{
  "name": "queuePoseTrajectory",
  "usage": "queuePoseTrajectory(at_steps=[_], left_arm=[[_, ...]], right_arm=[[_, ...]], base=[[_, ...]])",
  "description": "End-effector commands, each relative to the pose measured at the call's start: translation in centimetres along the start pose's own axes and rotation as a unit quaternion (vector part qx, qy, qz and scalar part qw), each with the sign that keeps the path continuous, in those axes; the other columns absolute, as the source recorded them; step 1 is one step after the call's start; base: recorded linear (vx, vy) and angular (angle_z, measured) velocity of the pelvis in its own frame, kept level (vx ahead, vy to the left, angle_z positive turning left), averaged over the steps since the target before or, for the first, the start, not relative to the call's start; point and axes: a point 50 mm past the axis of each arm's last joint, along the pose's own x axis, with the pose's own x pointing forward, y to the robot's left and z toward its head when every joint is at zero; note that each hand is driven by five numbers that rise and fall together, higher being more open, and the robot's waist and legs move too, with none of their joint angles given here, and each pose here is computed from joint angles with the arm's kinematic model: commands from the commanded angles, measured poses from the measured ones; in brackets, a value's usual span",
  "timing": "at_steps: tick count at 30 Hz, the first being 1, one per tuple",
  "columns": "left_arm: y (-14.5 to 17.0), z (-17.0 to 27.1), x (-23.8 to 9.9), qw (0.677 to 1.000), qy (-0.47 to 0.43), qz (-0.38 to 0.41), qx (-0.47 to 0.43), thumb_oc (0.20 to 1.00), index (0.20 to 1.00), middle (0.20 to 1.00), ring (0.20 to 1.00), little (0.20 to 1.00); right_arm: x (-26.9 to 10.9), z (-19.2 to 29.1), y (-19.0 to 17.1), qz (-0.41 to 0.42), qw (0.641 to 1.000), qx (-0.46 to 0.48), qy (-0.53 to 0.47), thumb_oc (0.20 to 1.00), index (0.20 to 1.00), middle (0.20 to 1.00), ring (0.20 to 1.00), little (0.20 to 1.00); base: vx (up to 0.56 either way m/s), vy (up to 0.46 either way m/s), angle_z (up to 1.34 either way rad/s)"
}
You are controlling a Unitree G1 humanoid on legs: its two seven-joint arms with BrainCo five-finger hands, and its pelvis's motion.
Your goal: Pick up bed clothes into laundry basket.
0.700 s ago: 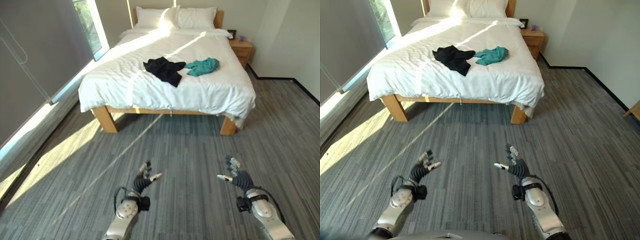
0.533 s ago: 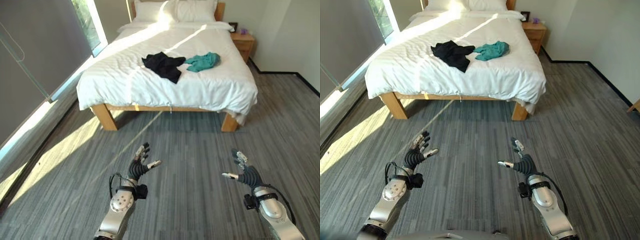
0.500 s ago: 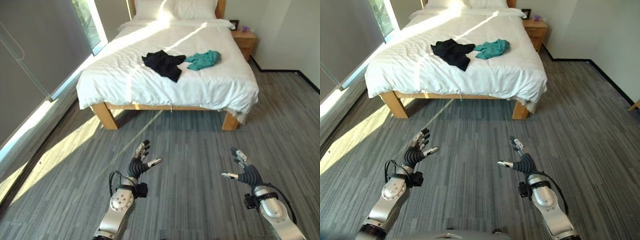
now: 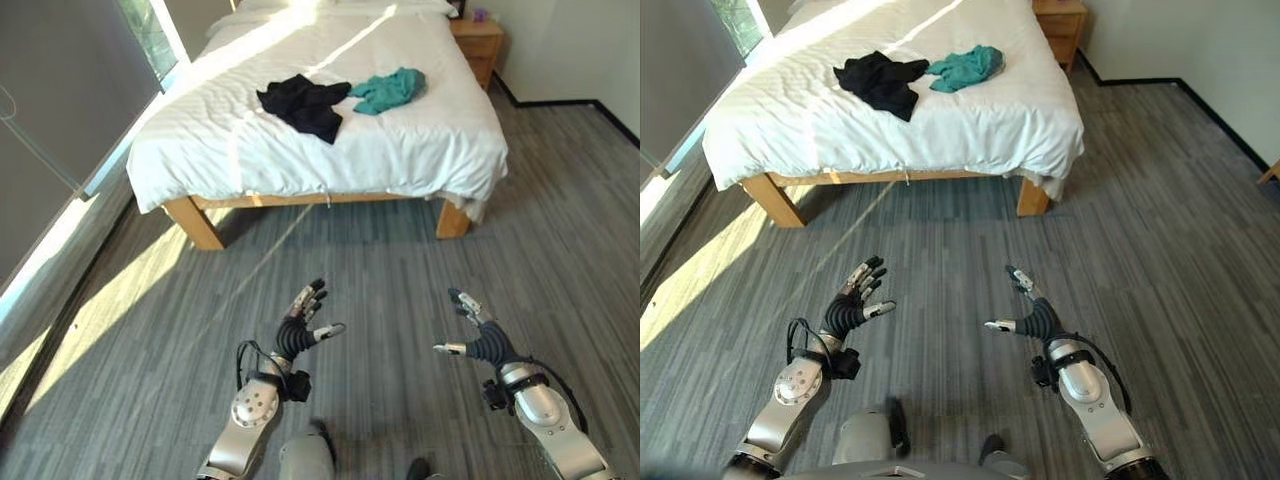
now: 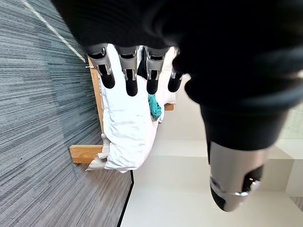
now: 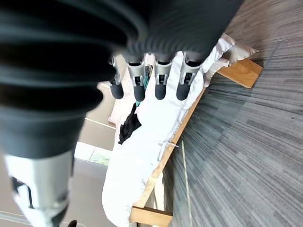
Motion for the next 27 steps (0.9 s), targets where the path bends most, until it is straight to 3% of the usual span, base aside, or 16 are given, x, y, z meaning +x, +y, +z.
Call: queuePoseTrajectory(at_steps=[1, 6, 10, 19, 27], left_arm=[[-0.4, 2.1, 0.4, 0.999, -0.053, -0.003, -0.01, 1.0, 1.0, 1.0, 1.0, 1.0], [-0.3, 2.3, 0.5, 0.998, -0.046, -0.03, 0.032, 1.0, 1.0, 1.0, 1.0, 1.0], [-0.7, 3.5, 1.4, 0.995, -0.07, -0.048, 0.047, 1.0, 1.0, 1.0, 1.0, 1.0], [-1.1, 4.0, 2.0, 0.994, -0.087, -0.055, 0.019, 1.0, 1.0, 1.0, 1.0, 1.0], [-2.3, 2.6, 1.6, 0.996, -0.066, -0.064, 0.001, 1.0, 1.0, 1.0, 1.0, 1.0]], right_arm=[[1.1, 3.6, -1.1, -0.011, 0.996, -0.027, -0.088, 1.0, 1.0, 1.0, 1.0, 1.0], [1.4, 3.7, 1.9, 0.038, 0.995, -0.009, -0.089, 1.0, 1.0, 1.0, 1.0, 1.0], [1.9, 4.6, 2.3, 0.048, 0.993, -0.015, -0.106, 1.0, 1.0, 1.0, 1.0, 1.0], [1.1, 4.0, 2.3, 0.044, 0.995, 0.006, -0.087, 1.0, 1.0, 1.0, 1.0, 1.0], [-0.5, 1.9, 1.0, 0.041, 0.998, -0.036, -0.04, 1.0, 1.0, 1.0, 1.0, 1.0]], base=[[0.58, 0.074, -0.69], [0.57, 0.1, -0.97], [0.48, 0.18, -0.56], [0.7, -0.072, 0.78], [0.57, -0.21, 0.76]])
